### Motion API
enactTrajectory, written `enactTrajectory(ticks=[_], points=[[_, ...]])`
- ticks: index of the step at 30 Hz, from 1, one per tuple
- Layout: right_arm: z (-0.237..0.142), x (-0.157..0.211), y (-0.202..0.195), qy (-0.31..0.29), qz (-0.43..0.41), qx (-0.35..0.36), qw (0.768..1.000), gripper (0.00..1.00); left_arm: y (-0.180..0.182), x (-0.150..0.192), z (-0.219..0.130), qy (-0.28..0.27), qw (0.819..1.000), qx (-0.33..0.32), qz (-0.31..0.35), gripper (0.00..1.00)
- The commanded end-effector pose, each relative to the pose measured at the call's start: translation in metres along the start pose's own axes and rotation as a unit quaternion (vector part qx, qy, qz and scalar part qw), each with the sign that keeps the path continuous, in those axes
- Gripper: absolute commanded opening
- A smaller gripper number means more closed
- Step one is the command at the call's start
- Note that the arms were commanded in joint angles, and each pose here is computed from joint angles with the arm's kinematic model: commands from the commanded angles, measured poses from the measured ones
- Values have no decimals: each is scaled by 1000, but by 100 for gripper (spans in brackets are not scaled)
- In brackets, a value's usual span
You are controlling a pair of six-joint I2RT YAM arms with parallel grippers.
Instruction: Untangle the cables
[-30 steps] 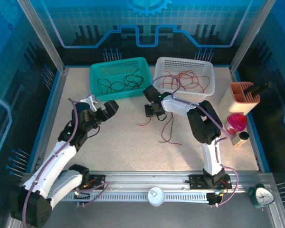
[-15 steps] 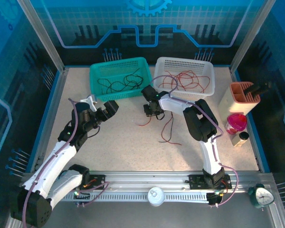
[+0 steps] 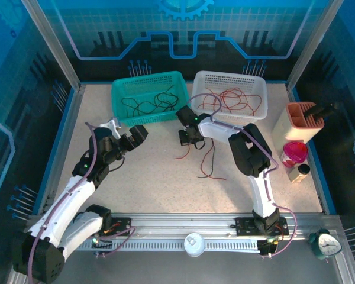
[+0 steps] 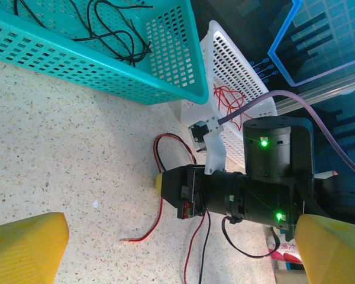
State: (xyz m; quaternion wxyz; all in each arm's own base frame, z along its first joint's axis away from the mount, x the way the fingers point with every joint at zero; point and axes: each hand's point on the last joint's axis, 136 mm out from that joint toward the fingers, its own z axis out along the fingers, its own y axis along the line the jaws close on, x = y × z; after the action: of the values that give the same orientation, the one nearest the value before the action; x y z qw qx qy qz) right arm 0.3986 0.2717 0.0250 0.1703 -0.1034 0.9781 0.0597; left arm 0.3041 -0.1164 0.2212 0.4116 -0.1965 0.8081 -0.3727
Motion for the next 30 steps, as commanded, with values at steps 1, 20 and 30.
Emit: enactTrajectory(ticks=[1,20,30], points=[[-48,-20,16,-47,5,-50,998,0,-24,-10,-7,-4,1000,28,5,99],[-228,-72,25,-212,97,-250,940,0,-87,-4,-6,12,991,132,5,99],[-292,-78,21,-256,148,-352,888,0,-137,-7,-5,14,972,229,-55,99]])
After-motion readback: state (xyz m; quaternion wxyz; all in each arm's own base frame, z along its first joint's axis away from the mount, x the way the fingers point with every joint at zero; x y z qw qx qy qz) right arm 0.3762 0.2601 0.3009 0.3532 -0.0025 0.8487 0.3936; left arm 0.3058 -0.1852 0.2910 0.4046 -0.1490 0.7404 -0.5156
